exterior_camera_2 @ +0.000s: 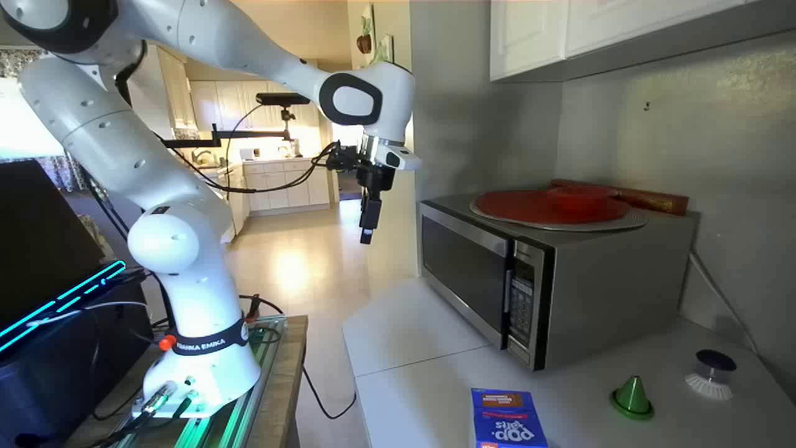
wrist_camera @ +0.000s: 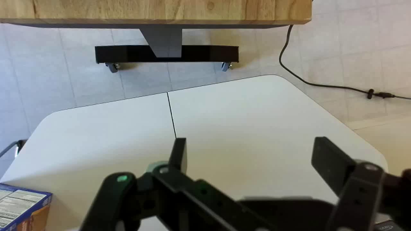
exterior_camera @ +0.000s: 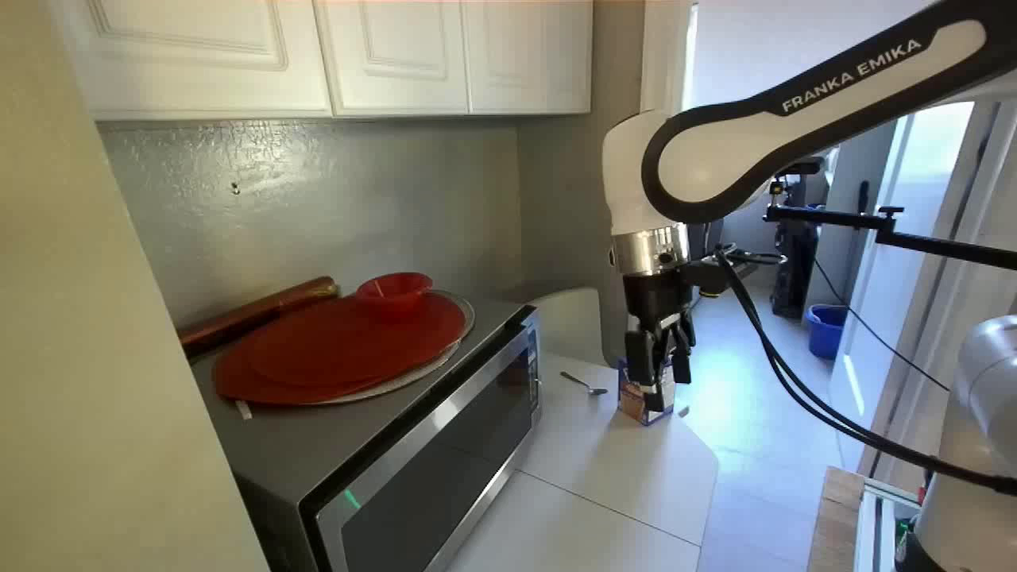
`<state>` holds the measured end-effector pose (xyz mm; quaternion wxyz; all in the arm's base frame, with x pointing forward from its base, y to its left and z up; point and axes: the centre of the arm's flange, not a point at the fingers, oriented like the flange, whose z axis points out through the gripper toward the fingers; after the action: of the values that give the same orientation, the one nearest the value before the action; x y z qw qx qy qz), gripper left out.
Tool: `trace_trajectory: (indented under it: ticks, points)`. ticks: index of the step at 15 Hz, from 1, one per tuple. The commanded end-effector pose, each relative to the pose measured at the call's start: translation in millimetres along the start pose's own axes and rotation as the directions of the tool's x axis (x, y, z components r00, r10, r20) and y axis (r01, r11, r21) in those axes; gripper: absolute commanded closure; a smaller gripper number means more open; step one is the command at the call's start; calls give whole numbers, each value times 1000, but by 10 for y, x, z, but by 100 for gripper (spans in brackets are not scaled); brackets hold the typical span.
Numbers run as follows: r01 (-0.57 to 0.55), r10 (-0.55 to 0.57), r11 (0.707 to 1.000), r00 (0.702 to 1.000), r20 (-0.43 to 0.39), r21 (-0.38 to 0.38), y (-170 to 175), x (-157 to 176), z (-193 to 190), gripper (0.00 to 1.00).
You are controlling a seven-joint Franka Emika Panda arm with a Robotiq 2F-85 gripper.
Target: Open the microwave door then take the bowl out of the oven and place it on top of the microwave.
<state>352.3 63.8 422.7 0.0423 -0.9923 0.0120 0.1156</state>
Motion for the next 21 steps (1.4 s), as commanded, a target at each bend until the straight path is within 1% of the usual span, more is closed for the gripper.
trace_trajectory:
  ticks: [1,7,8,9,10,11,12,13,15,17,19,21]
  points:
    - [0,0,1000,1000,0,0,0,0,0,0]
    - [0,0,1000,1000,0,0,0,0,0,0]
    - [9,-9,1000,999,-33,-4,-31,40,-19,0]
    - [-4,6,1000,995,-97,17,-82,84,-69,0]
    - [-1,8,998,991,-133,56,-150,127,-160,25]
    - [1,11,998,983,-183,67,-183,171,-215,28]
    - [-12,34,995,973,-230,96,-230,210,-309,34]
    - [-17,50,992,961,-271,122,-265,234,-399,43]
    - [-40,98,984,937,-336,175,-325,277,-598,58]
    - [-63,152,970,912,-382,234,-373,317,-797,72]
    - [-100,222,955,866,-449,278,-415,436,-943,86]
    - [-137,283,943,809,-515,303,-432,565,-1038,99]
